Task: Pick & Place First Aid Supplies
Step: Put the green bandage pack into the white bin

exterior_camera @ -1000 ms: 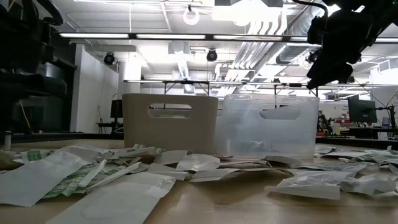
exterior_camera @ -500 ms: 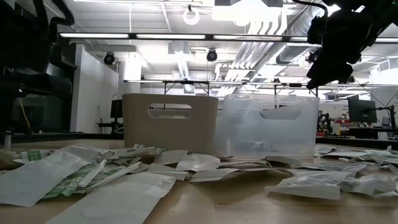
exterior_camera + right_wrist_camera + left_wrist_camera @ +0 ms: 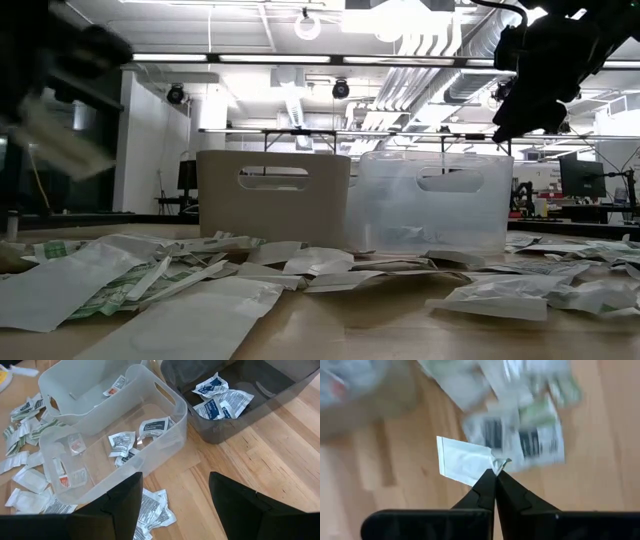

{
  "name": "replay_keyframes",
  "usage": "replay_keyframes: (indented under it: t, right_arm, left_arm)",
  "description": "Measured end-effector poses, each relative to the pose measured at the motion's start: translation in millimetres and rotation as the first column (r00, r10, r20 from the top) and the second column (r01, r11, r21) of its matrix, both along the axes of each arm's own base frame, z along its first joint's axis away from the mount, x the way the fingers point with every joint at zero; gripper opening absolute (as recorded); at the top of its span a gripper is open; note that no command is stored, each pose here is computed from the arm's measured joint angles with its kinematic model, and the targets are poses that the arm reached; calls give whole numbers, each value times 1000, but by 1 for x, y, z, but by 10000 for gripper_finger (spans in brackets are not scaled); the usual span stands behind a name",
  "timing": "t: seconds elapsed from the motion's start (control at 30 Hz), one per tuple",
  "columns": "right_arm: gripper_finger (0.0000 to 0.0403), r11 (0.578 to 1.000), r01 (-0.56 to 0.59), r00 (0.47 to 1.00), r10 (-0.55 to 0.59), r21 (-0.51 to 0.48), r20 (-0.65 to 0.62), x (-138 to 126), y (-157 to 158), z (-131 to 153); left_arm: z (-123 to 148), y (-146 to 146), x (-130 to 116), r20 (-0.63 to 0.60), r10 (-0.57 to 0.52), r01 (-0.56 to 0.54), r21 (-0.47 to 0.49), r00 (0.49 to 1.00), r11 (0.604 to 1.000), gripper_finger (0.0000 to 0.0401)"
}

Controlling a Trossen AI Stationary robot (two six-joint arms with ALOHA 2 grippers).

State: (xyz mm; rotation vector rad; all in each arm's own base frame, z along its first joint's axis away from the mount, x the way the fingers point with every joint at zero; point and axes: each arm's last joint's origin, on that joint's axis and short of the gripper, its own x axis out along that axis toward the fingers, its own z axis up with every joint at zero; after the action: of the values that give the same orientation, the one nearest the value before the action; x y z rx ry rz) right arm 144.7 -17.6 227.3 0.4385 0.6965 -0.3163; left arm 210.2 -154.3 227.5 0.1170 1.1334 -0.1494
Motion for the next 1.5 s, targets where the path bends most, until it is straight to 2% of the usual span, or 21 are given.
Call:
replay_keyframes:
  t: [0.13, 0.27, 0.4, 0.5, 0.67, 0.93, 1.13, 1.2, 1.5]
  right_arm:
    - [222, 1000, 5, 1000, -5, -7, 1, 0, 0, 0]
    - [222, 1000, 11, 1000, -11, -13, 9, 1, -1, 1]
    - [222, 1000, 19, 1000, -19, -20, 8, 1, -1, 1]
    - [222, 1000, 19, 1000, -19, -20, 8, 1, -1, 1]
    - [222, 1000, 19, 1000, -19, -20, 9, 1, -1, 1]
    - [222, 1000, 19, 1000, -19, -20, 14, 1, -1, 1]
    - [222, 999, 42, 999, -42, -30, 14, 1, -2, 1]
    - [222, 999, 44, 999, -44, -32, 20, 1, -2, 2]
    - [222, 998, 61, 998, -61, -13, 23, 1, -2, 2]
  left_arm:
    - [22, 15, 0, 143, 89, -89, -6, 986, 996, 1]
    - [40, 33, 5, 278, 158, -158, -22, 947, 987, 0]
    - [51, 52, 17, 369, 182, -183, -31, 912, 983, 0]
    - [55, 65, 29, 413, 160, -162, -30, 896, 986, 0]
    - [58, 94, 44, 440, 154, -160, -22, 885, 987, 0]
    - [61, 149, 55, 485, 242, -282, 10, 841, 959, 0]
    - [48, 191, 72, 478, 269, -313, 15, 836, 949, 0]
    - [38, 203, 77, 458, 264, -314, 35, 849, 949, 0]
    - [8, 251, 89, 406, 380, -436, 52, 831, 898, 0]
